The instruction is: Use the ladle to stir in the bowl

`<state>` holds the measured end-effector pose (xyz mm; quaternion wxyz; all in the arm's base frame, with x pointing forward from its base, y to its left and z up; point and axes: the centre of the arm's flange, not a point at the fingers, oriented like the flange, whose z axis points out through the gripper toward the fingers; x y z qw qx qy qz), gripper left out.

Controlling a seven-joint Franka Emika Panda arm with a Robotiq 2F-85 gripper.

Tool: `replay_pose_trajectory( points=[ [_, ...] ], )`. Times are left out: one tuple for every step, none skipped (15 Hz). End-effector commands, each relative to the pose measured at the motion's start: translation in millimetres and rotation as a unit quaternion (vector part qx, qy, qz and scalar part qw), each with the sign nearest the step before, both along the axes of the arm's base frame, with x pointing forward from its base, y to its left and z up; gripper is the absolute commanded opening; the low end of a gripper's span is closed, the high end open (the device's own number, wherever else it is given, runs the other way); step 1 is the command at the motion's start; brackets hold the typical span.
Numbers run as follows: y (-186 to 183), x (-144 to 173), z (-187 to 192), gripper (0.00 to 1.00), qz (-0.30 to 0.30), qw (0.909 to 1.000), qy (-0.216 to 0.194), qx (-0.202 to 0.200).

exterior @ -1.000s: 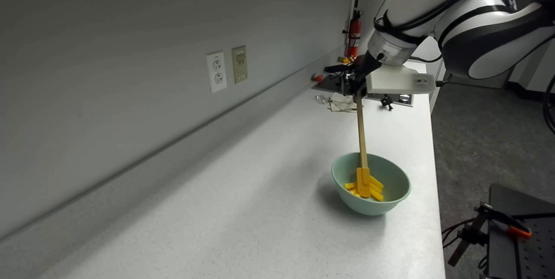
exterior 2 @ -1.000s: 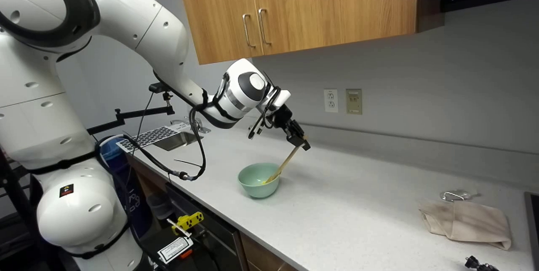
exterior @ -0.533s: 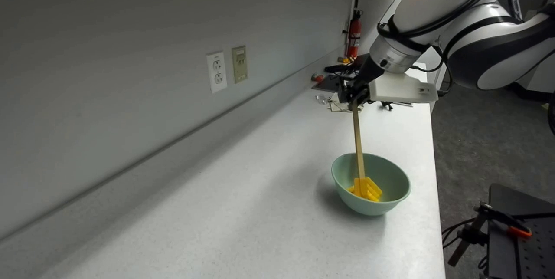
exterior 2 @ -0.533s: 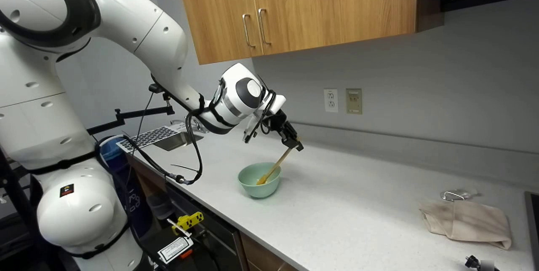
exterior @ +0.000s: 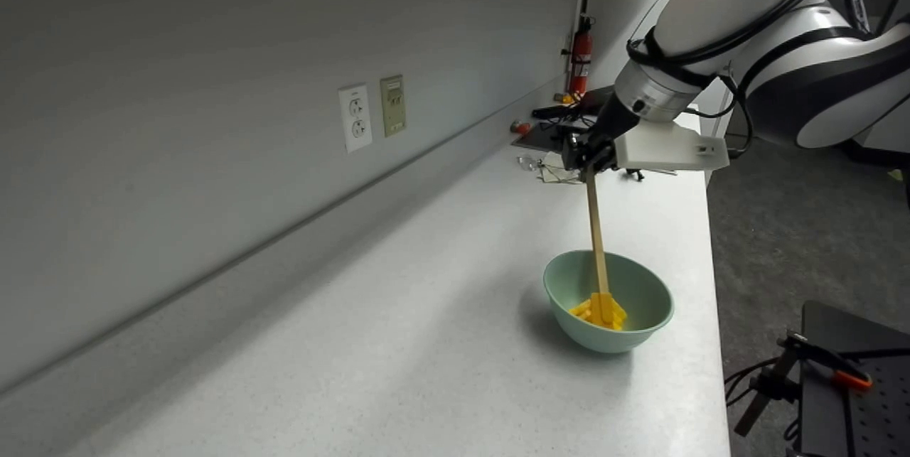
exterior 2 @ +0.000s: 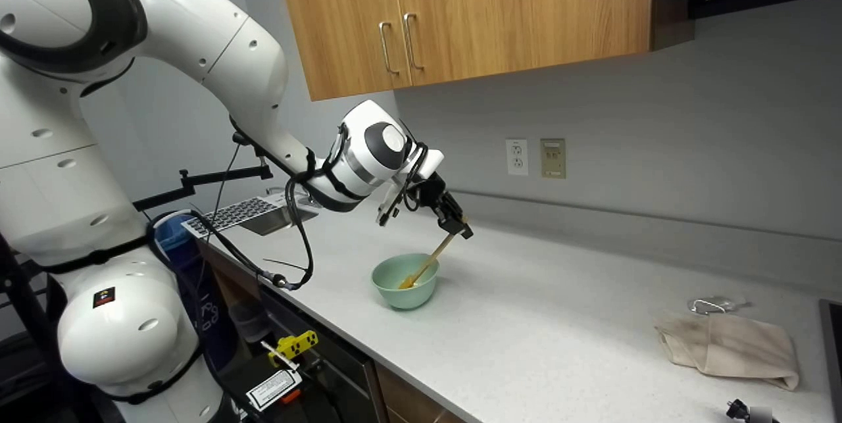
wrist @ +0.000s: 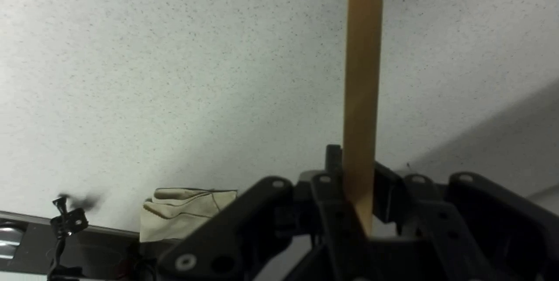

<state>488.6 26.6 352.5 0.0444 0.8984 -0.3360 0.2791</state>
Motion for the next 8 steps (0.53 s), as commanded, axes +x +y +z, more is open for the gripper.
replay_pose_trajectory(
  points=[
    [-3.1,-15.7,6.9,0.02,-0.008,0.9993,-0.019,-0.031],
    [-3.8,-16.5,8.3,0.02,-0.007,0.9990,-0.024,-0.039],
    [-4.5,-16.9,9.8,0.02,-0.007,0.9982,-0.032,-0.050],
    [-5.2,-17.4,11.3,0.02,-0.005,0.9976,-0.038,-0.058],
    [-5.7,-17.9,12.7,0.02,-0.003,0.9967,-0.045,-0.067],
    [-6.1,-18.5,14.0,0.02,-0.001,0.9959,-0.051,-0.074],
    [-6.2,-18.7,15.0,0.02,0.003,0.9951,-0.058,-0.080],
    [-5.8,-18.7,15.5,0.02,0.008,0.9947,-0.063,-0.080]
  ],
)
